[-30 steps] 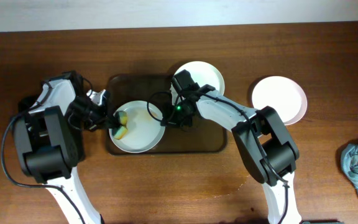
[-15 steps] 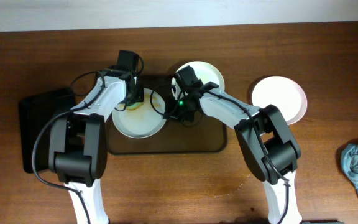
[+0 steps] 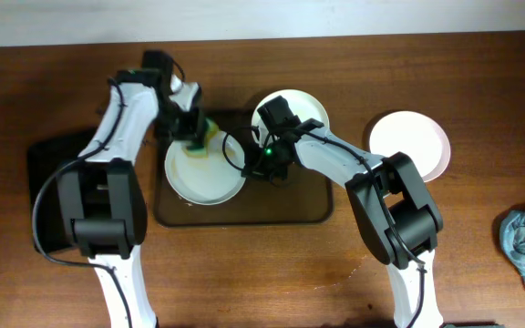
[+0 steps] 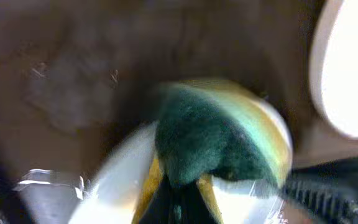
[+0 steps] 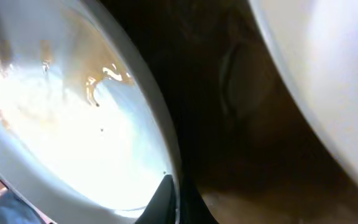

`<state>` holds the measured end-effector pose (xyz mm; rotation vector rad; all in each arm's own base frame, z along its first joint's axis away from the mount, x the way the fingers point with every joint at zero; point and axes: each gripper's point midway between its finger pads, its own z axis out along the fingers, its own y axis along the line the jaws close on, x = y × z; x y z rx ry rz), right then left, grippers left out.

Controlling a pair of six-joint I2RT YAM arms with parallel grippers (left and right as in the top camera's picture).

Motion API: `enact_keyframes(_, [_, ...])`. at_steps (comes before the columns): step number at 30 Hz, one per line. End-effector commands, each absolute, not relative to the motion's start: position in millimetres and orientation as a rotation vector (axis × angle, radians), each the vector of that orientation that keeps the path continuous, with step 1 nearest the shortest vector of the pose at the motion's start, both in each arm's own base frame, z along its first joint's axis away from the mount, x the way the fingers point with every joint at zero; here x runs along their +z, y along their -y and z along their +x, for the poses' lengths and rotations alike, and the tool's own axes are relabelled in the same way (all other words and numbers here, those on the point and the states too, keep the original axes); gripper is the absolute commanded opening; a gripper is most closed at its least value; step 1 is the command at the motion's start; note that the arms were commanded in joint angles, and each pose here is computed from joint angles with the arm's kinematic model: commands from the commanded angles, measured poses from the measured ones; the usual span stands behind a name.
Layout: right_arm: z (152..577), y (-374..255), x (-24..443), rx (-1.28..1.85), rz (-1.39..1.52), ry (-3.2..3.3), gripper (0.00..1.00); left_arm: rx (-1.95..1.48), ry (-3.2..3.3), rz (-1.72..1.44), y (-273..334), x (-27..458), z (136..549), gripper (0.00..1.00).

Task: Clean dirty plates on tray and stack at the side
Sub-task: 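Lift the white plate and stack it on the pinkish plate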

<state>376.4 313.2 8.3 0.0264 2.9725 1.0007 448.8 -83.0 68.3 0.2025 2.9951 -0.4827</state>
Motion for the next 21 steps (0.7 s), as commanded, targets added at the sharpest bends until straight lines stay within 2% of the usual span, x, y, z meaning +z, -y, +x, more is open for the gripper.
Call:
enact_keyframes(1, [371.6, -308.1, -8.6, 0.938, 0.011, -3.003, 0.04, -0.329, -3.01, 0.003, 17.2, 130.2, 449.6, 0.0])
enact_keyframes(5, [375.5, -309.0, -5.7, 0.93, -0.036, -2.983, 0.04, -0.192, -3.157, -0.417, -82.0, 128.4, 399.3, 0.0])
enact_keyframes(7, [380.9, -309.9, 1.0, 0.911, -0.078, -2.965, 0.04, -0.123, -3.198, -0.485, -102.5, 127.1, 383.9, 0.0])
enact_keyframes(10, [407.2, -286.9, 26.7, 0.585, -0.172, -2.941, 0.04, 0.03, -3.233, -0.607, -118.5, 99.0, 372.1, 0.01])
enact_keyframes(13, [428.5, -266.6, 53.5, 0.343, -0.252, -2.883, 0.04, 0.039, -3.202, -0.658, -119.3, 45.7, 374.4, 0.01])
enact_keyframes(17, [426.4, -264.7, 52.5, 0.33, -0.276, -2.89, 0.04, 0.049, -3.109, -0.64, -119.9, -7.1, 384.7, 0.01])
enact_keyframes(21, [426.6, -260.1, 51.5, 0.291, -0.303, -2.889, 0.04, 0.027, -3.028, -0.48, -104.0, -19.6, 410.9, 0.01])
